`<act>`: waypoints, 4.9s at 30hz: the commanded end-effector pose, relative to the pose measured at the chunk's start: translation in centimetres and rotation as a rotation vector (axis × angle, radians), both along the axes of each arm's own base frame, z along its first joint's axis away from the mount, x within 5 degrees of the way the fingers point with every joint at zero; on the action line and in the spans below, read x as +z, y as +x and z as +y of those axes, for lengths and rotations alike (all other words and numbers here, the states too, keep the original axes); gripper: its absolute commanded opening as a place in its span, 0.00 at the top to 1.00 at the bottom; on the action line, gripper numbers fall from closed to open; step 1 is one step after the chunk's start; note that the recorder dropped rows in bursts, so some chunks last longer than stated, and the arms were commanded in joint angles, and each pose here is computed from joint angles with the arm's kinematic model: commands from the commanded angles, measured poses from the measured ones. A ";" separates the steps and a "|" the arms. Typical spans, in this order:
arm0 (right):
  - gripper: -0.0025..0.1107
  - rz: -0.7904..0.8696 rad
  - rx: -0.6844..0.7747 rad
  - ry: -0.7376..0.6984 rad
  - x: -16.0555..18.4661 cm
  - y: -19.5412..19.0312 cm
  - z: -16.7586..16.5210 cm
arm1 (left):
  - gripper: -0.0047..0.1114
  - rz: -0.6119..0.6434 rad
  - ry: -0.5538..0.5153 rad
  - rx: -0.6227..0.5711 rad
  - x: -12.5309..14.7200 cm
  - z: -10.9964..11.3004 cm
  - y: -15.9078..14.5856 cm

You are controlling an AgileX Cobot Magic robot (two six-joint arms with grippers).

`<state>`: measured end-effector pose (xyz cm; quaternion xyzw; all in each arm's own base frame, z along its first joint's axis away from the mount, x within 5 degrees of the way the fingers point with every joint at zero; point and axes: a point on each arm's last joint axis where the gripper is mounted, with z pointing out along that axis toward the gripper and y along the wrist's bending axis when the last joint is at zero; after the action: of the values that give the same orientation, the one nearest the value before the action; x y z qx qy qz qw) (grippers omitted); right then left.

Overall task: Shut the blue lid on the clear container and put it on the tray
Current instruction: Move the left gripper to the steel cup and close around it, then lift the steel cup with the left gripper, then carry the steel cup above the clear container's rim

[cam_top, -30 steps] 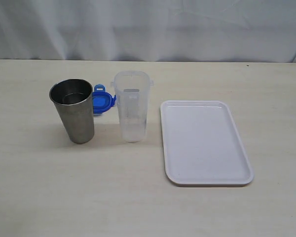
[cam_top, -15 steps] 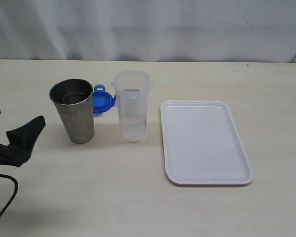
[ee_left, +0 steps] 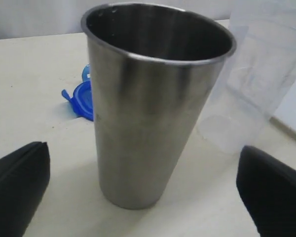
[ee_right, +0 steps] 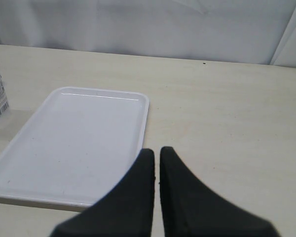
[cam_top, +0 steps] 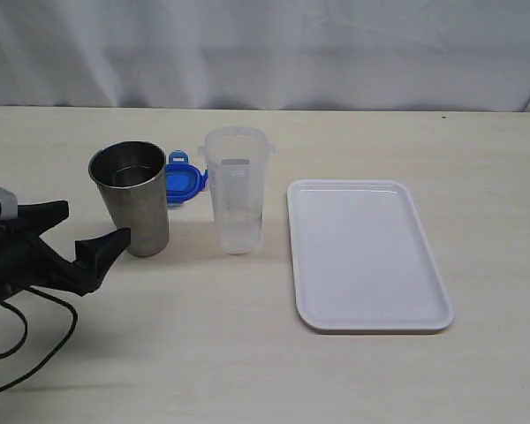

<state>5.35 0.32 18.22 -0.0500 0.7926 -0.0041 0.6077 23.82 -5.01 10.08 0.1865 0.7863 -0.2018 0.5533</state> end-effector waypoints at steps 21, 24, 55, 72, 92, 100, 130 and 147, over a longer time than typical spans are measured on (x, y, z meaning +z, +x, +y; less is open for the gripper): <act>0.94 -0.005 -0.005 0.007 0.0 0.0 0.0 | 0.14 -0.087 -0.007 -0.160 -2.2 -3.0 6.1; 0.94 -0.005 -0.005 0.007 0.0 0.0 0.0 | 0.14 -0.098 -0.008 -0.164 -2.3 -3.2 6.8; 0.94 -0.005 -0.005 0.007 0.0 0.0 0.0 | 0.14 -0.138 -0.038 -0.126 -1.1 -3.1 8.0; 0.94 -0.005 -0.005 0.007 0.0 0.0 0.0 | 0.24 -0.139 -0.034 -0.144 -1.1 -3.2 8.0; 0.94 -0.005 -0.005 0.007 0.0 0.0 0.0 | 0.96 -0.140 -0.027 -0.206 -1.2 -3.6 7.7; 0.94 -0.005 -0.005 0.007 0.0 0.0 0.0 | 0.96 -0.127 -0.049 -0.186 -1.1 -3.5 7.8; 0.94 -0.005 -0.005 0.007 0.0 0.0 0.0 | 0.96 -0.263 -0.008 -0.132 12.1 -5.3 10.7; 0.94 -0.005 -0.005 0.007 0.0 0.0 0.0 | 0.96 -0.240 0.014 -0.126 13.7 -8.1 13.3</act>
<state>5.35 0.32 18.22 -0.0500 0.7926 -0.0041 0.6077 36.77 -12.58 22.95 0.2728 0.7228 -0.1819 0.6083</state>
